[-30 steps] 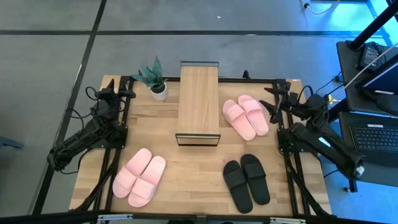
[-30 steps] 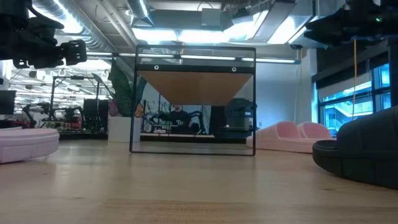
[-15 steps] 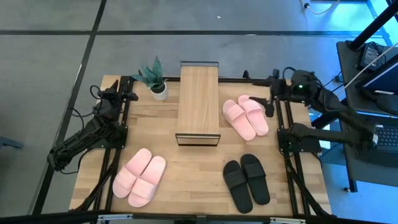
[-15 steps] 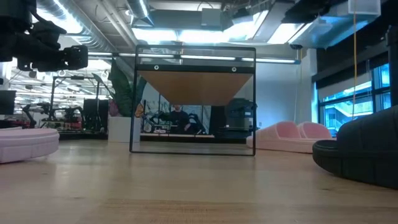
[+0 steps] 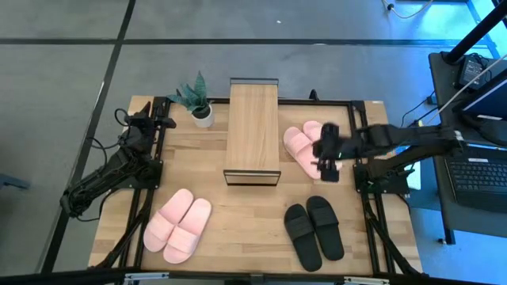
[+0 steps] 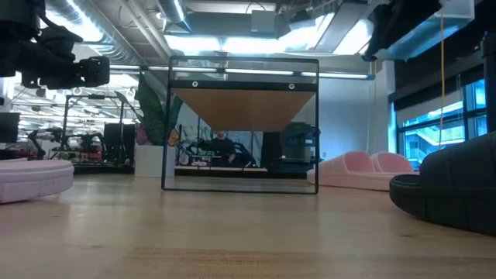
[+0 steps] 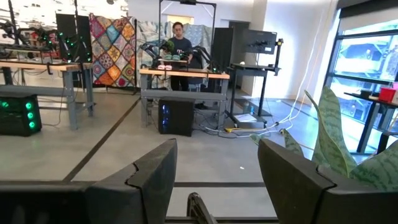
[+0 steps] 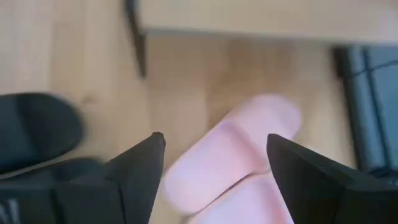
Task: Pick and place slides into the shelf
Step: Put the black slide on the shelf
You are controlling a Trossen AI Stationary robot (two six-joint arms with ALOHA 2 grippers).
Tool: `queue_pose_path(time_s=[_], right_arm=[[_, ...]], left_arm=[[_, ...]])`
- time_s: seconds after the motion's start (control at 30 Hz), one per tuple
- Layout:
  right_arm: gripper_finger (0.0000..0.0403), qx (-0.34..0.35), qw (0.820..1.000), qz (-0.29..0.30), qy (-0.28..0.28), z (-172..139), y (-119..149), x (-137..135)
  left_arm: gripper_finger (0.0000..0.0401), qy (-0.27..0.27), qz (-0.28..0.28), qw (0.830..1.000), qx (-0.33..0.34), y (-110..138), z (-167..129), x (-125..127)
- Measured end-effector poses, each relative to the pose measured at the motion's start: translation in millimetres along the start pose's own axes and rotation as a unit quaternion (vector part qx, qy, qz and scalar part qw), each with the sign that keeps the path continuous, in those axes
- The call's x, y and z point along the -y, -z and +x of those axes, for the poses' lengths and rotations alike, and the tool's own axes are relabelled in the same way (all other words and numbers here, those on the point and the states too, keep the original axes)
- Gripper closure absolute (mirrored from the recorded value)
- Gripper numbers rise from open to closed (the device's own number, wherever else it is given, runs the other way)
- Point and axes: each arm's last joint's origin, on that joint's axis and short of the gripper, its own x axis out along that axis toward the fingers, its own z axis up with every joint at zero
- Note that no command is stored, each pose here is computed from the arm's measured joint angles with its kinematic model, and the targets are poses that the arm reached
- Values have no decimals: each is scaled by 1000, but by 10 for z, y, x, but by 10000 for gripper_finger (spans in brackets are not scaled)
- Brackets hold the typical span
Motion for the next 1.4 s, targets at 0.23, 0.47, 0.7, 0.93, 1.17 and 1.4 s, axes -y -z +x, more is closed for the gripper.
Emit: queue_pose_path(time_s=[0.23, 0.47, 0.7, 0.93, 1.17, 1.4], right_arm=[[122, -86, 996, 32, -20, 77, 64, -600], [122, -144, 981, 121, -39, 187, 183, -1156], [122, -223, 968, 112, -15, 313, 327, -1485], [122, -250, 968, 22, -3, 527, 391, -1684], [122, -257, 966, -17, -25, 774, 407, -1898], [122, -280, 959, 5, -40, 814, 430, -1954]], left_arm=[[184, 0, 0, 1000, 0, -1, 0, 0], [184, 0, 0, 1000, 0, -1, 0, 0], [184, 0, 3, 1000, 0, -1, 0, 0], [184, 0, 9, 1000, -1, 1, 0, 0], [184, 0, 9, 1000, -1, 2, 0, 0], [184, 0, 9, 1000, -1, 1, 0, 0]])
